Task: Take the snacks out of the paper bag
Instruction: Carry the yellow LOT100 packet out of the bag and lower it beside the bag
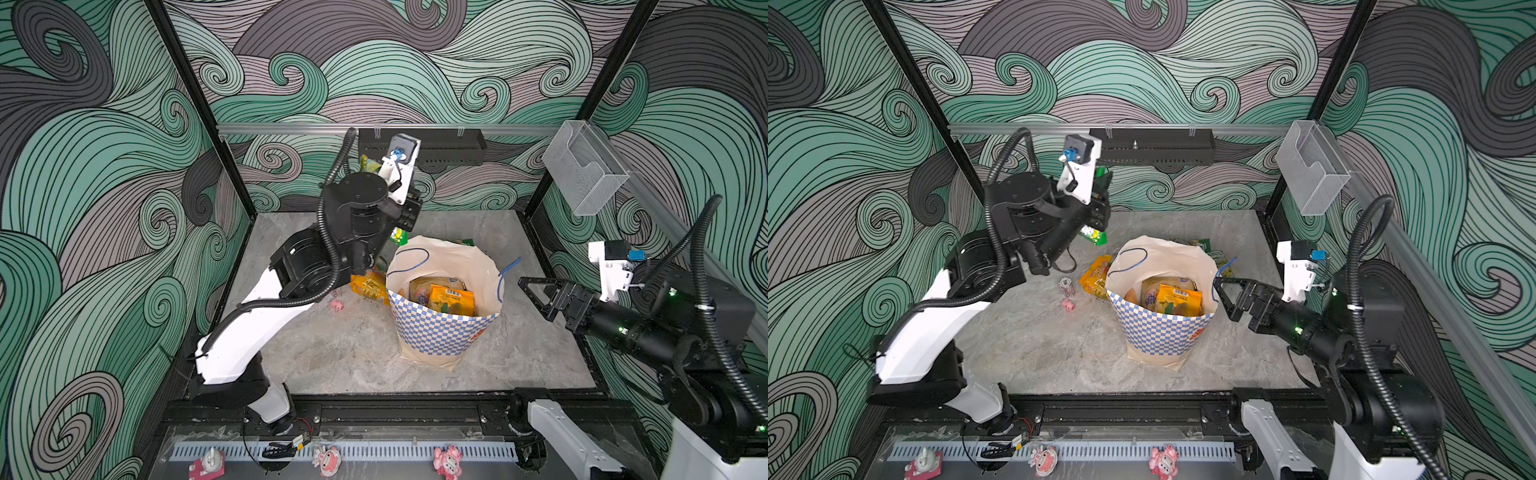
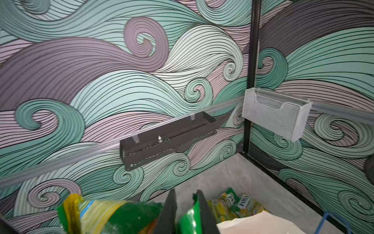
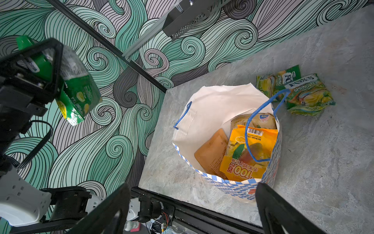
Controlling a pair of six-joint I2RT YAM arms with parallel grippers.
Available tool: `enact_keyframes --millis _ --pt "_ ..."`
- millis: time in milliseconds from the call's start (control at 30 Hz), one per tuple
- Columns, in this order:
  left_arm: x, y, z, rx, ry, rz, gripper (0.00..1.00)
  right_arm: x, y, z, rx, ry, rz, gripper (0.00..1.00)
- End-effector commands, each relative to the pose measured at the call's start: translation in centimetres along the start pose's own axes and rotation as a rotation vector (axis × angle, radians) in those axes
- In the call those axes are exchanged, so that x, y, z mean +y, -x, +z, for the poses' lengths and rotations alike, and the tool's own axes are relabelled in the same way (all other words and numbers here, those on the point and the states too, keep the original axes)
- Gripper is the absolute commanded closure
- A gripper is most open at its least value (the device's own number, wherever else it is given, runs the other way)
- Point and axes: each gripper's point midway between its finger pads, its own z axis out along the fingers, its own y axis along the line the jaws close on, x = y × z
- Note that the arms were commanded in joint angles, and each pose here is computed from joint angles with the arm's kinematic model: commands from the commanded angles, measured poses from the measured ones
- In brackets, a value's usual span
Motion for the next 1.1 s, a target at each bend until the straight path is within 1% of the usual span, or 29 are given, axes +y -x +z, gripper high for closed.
enact_keyframes --millis 0,133,200,333,433,533,633,700,800,933,1067 --pt "6.4 -1.6 -3.0 0.005 0.186 -0.115 1.00 0.5 0.3 0.1 -0.013 0.028 -0.001 0.04" --pt "9.5 -8.2 -5.5 0.100 0.270 -0.222 1.00 0.5 0.2 0.6 -0.005 0.047 0.027 0.04" --pt "10.3 -11.4 -6.6 0.140 0.293 -0.268 1.00 0.4 0.0 0.9 0.002 0.053 0.041 0.04" --pt "10.8 -17.9 -8.1 0.224 0.314 -0.373 1.00 0.2 -0.4 1.4 0.019 0.063 0.068 0.04" --pt "10.3 -22.4 -8.1 0.307 0.308 -0.433 1.00 0.1 -0.6 1.6 0.026 0.069 0.080 0.04" --pt "8.8 -26.8 -7.0 0.401 0.275 -0.497 1.00 0.0 -0.8 1.7 0.034 0.073 0.088 0.04" --pt "7.3 -30.5 -5.4 0.456 0.257 -0.574 1.00 -0.1 -0.9 1.8 0.037 0.074 0.100 0.05" --pt "6.4 -32.2 -4.3 0.482 0.254 -0.602 1.00 0.0 -1.1 1.7 0.039 0.074 0.098 0.05" --pt "4.7 -34.6 -2.5 0.536 0.235 -0.621 1.00 -0.2 -1.4 1.4 0.035 0.061 0.096 0.05" --pt "2.4 -36.8 0.1 0.601 0.194 -0.636 1.00 -0.5 -1.7 1.3 0.034 0.048 0.101 0.05" --pt "0.9 -39.8 1.8 0.688 0.195 -0.610 1.00 -0.6 -1.5 1.2 0.023 0.042 0.098 0.05"
